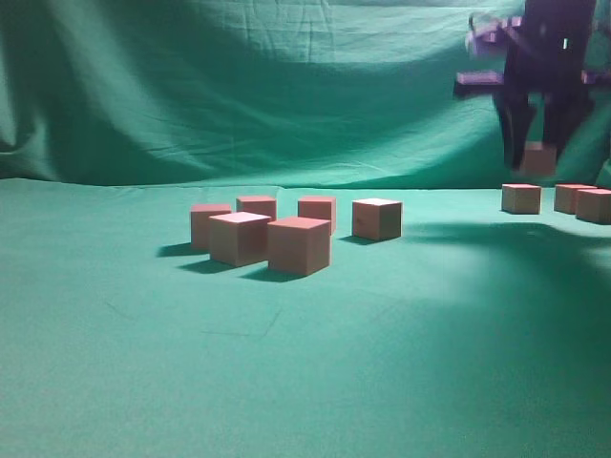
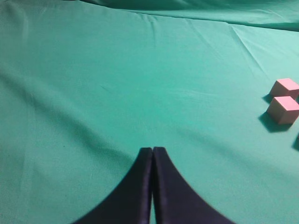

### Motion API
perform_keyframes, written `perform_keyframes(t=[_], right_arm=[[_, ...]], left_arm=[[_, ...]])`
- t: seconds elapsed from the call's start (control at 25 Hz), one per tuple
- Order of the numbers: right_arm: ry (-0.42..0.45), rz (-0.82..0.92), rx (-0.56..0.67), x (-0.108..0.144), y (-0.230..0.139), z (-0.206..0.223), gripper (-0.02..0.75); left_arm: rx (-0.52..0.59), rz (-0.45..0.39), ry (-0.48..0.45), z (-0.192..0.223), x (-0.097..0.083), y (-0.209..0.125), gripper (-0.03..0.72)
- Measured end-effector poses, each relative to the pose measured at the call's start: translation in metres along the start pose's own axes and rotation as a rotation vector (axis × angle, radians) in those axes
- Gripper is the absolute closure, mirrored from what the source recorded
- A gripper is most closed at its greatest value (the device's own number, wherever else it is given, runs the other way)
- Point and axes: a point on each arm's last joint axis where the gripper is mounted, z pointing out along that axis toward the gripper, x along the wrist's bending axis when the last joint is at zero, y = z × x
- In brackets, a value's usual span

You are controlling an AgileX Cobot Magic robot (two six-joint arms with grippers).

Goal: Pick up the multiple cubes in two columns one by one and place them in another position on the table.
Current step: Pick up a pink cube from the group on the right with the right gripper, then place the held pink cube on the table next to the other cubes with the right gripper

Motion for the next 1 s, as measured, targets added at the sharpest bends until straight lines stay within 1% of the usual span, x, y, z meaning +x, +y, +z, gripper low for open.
perform_keyframes(t=[0.2,0.32,0.36,0.44,0.64,0.76,0.88,1.0], right_arm=[[0.029,-0.043,-0.128,0.013,-0.009,-0.099,0.475],[0.054,-0.072,-0.177,0.021,-0.029,-0.138,0.475],[0.057,-0.078,-0.179,0.021,-0.039,-0.144,0.475],[0.07,-0.096,-0.16,0.025,-0.061,-0.145,0.475],[0.144,-0.127,-0.103,0.041,-0.113,-0.144,0.475],[0.179,-0.184,-0.061,0.057,-0.14,-0.141,0.475],[0.202,-0.279,-0.01,0.081,-0.164,-0.132,0.475],[0.232,-0.348,0.006,0.103,-0.184,-0.124,0.475]], left_arm=[[0.0,0.0,0.0,0.0,0.0,0.0,0.688],[0.0,0.0,0.0,0.0,0.0,0.0,0.688],[0.0,0.0,0.0,0.0,0.0,0.0,0.688],[0.0,0.0,0.0,0.0,0.0,0.0,0.688],[0.0,0.0,0.0,0.0,0.0,0.0,0.688],[0.0,0.0,0.0,0.0,0.0,0.0,0.688],[0.0,0.0,0.0,0.0,0.0,0.0,0.688],[0.0,0.0,0.0,0.0,0.0,0.0,0.688]])
